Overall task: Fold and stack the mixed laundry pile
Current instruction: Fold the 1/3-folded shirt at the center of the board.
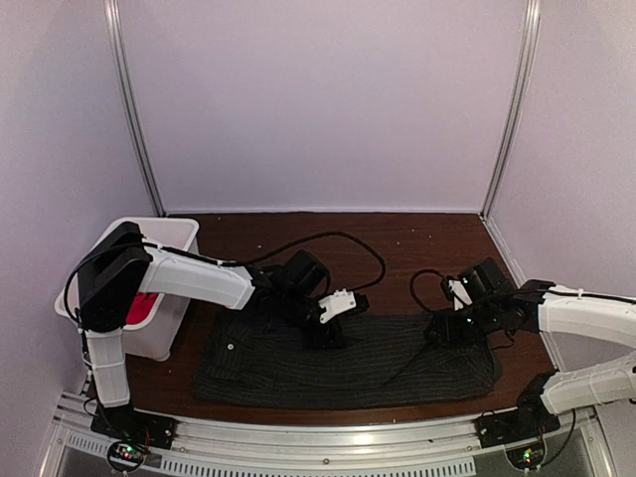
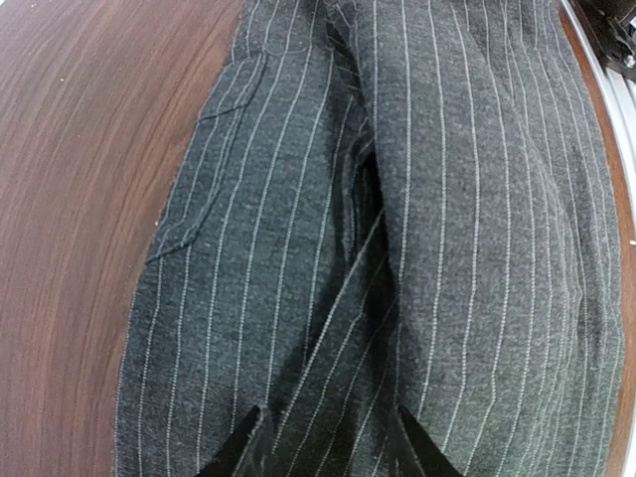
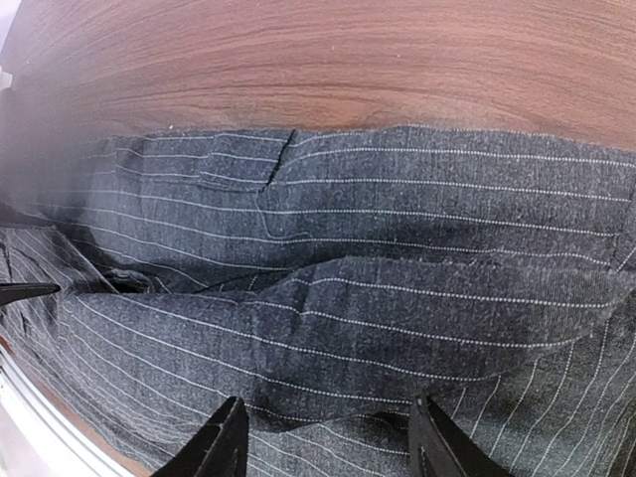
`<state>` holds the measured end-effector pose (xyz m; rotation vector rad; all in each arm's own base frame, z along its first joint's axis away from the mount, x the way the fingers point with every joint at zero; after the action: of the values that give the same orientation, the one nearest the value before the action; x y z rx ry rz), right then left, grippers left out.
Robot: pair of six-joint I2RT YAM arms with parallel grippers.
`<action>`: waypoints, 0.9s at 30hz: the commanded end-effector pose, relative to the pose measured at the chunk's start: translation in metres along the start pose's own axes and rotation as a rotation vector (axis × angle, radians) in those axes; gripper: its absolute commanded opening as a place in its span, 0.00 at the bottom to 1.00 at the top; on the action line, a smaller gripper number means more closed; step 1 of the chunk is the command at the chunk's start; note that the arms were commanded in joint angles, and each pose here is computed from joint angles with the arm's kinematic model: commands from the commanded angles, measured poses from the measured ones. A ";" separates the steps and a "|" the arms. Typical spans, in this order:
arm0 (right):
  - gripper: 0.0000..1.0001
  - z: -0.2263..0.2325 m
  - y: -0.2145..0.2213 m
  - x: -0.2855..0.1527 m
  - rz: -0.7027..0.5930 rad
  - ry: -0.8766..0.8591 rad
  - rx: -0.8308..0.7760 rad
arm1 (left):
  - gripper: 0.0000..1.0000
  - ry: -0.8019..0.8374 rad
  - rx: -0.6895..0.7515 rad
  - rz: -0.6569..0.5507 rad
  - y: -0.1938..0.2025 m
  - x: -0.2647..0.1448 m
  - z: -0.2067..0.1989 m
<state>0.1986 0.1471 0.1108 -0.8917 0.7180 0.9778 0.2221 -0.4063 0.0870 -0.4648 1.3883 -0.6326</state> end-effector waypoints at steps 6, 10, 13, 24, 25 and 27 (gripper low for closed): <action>0.56 0.007 -0.012 -0.015 -0.065 -0.027 -0.007 | 0.38 0.046 0.071 0.004 -0.003 0.015 0.004; 0.57 0.016 -0.021 -0.026 -0.103 -0.057 -0.021 | 0.21 0.082 0.075 -0.016 -0.003 0.013 -0.003; 0.57 0.027 -0.031 -0.035 -0.153 -0.096 -0.037 | 0.08 0.084 0.082 -0.032 -0.007 0.007 -0.004; 0.57 0.020 -0.056 -0.003 -0.182 -0.039 -0.032 | 0.00 -0.043 0.073 -0.074 -0.018 -0.023 0.006; 0.56 0.016 -0.057 0.001 -0.180 -0.026 -0.025 | 0.00 -0.055 0.069 -0.074 -0.017 -0.024 0.007; 0.54 0.008 -0.057 0.008 -0.158 -0.003 -0.010 | 0.00 -0.079 0.049 -0.064 -0.013 -0.027 0.012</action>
<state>0.2406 0.1482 0.1294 -0.9276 0.6315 0.8898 0.2179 -0.4039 0.1019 -0.4338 1.3640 -0.7070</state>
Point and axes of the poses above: each gripper's point midway between its finger pads, its own x axis out along the fingers, its own z axis along the line the jaws close on, y = z × x, the point moved 5 cm from there along -x, back along the fingers, and after that the axes turned 15 degrees about x, right-handed, at the moved point
